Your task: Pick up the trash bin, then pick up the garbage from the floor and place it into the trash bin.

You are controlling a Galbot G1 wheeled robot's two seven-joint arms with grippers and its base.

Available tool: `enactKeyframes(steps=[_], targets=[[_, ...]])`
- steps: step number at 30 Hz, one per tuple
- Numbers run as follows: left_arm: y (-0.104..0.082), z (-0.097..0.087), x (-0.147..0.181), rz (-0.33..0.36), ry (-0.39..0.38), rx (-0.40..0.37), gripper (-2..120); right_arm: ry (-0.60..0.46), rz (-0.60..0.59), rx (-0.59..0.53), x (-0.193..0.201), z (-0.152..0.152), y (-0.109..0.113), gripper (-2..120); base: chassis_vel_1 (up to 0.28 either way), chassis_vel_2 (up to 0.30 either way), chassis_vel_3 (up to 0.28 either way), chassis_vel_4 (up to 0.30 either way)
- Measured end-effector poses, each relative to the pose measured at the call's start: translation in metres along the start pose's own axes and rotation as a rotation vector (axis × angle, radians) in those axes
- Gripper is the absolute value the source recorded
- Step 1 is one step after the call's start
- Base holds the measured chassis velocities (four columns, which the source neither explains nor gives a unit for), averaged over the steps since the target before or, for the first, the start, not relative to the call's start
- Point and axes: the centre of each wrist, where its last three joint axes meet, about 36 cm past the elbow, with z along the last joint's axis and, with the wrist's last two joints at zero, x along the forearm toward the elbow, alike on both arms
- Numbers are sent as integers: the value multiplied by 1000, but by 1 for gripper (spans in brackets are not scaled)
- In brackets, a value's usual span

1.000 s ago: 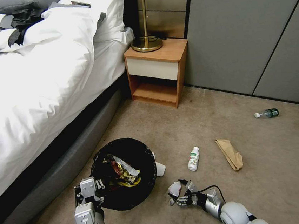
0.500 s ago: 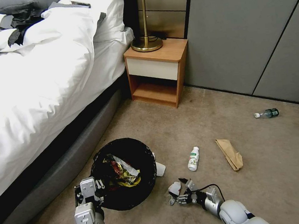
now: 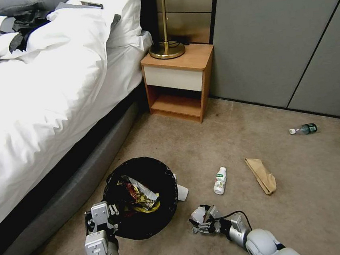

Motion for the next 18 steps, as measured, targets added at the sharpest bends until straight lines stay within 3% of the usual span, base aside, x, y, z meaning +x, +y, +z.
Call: enactKeyframes(steps=[11, 18], targets=[[0, 0, 0, 0, 0, 0, 1, 9, 0, -5, 7, 11, 4, 84, 0, 0, 0, 0], [0, 0, 0, 0, 0, 0, 1, -3, 0, 1, 4, 6, 3, 72, 0, 0, 0, 0]])
